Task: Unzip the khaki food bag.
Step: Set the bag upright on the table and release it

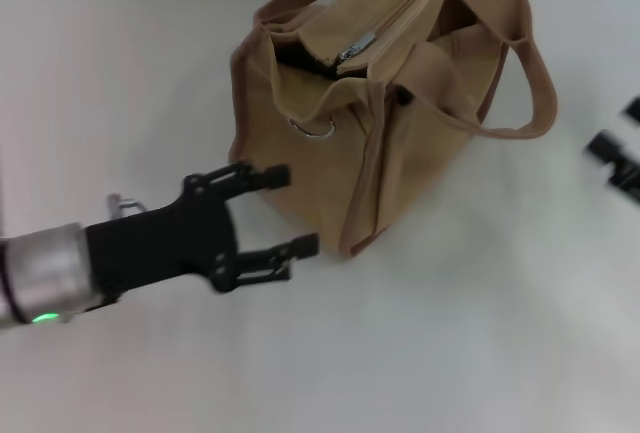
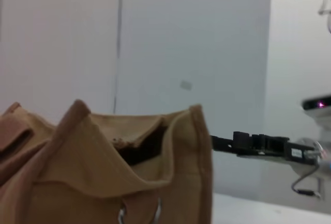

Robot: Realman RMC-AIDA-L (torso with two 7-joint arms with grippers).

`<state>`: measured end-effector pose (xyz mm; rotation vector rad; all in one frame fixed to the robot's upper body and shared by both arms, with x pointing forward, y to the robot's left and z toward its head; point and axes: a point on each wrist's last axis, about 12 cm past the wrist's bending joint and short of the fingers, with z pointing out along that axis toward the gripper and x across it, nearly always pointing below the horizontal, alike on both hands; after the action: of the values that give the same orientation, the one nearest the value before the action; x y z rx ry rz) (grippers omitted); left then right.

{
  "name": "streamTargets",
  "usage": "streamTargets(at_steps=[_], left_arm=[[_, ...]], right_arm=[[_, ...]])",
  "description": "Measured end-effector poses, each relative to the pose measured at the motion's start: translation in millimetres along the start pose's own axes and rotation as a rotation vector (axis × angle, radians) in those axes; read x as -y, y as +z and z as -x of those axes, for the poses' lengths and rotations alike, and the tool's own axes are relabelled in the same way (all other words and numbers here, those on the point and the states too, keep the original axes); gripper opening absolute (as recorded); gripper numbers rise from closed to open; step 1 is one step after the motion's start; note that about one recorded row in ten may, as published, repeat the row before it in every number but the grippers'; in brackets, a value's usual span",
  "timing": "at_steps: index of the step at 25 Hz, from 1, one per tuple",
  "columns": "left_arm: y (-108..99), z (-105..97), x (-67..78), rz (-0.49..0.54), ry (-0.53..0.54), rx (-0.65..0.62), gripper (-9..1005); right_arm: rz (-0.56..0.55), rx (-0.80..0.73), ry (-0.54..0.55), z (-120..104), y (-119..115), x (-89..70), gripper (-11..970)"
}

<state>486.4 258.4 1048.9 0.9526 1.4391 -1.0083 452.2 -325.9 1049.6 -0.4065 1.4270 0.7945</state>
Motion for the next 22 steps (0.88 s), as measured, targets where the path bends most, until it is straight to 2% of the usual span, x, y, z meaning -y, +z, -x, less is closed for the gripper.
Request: streamTargets(at_steps=[1, 3, 4, 5, 6, 9, 17, 19, 22], left_arm=[[5, -1, -0.6, 0.009, -0.012, 0.010, 817], [18, -3, -1.0, 0.027, -0.033, 0.031, 815], [18, -3, -1.0, 0.027, -0.033, 0.031, 815], [33, -5, 1.4, 0.017, -0.045, 0.045, 814], [34, -5, 1.8, 0.016, -0.046, 0.046, 814], [53, -4, 2.9, 0.028, -0.076, 0.079, 812], [70, -3, 1.9, 0.096, -0.091, 0.122, 807], [79, -5, 4.5, 0.148, -0.079, 0.149, 806], [80, -5, 4.7, 0.160, -0.079, 0.149, 804]], right_arm=[[-0.092, 0.036, 0.007, -1, -8, 4.1, 790], [-0.123, 0.051, 0.011, -1, -11, 5.1, 790], [-0.151, 0.062, 0.013, -2, -13, 6.1, 790], [-0.173, 0.071, 0.016, -2, -15, 6.7, 790], [-0.195, 0.077, 0.019, -3, -18, 7.5, 790], [-0.205, 0.079, 0.023, -3, -18, 8.0, 790], [-0.229, 0.073, 0.037, -7, -16, 9.4, 791], [-0.235, 0.072, 0.039, -7, -16, 9.6, 791], [-0.237, 0.072, 0.040, -7, -17, 9.6, 791]])
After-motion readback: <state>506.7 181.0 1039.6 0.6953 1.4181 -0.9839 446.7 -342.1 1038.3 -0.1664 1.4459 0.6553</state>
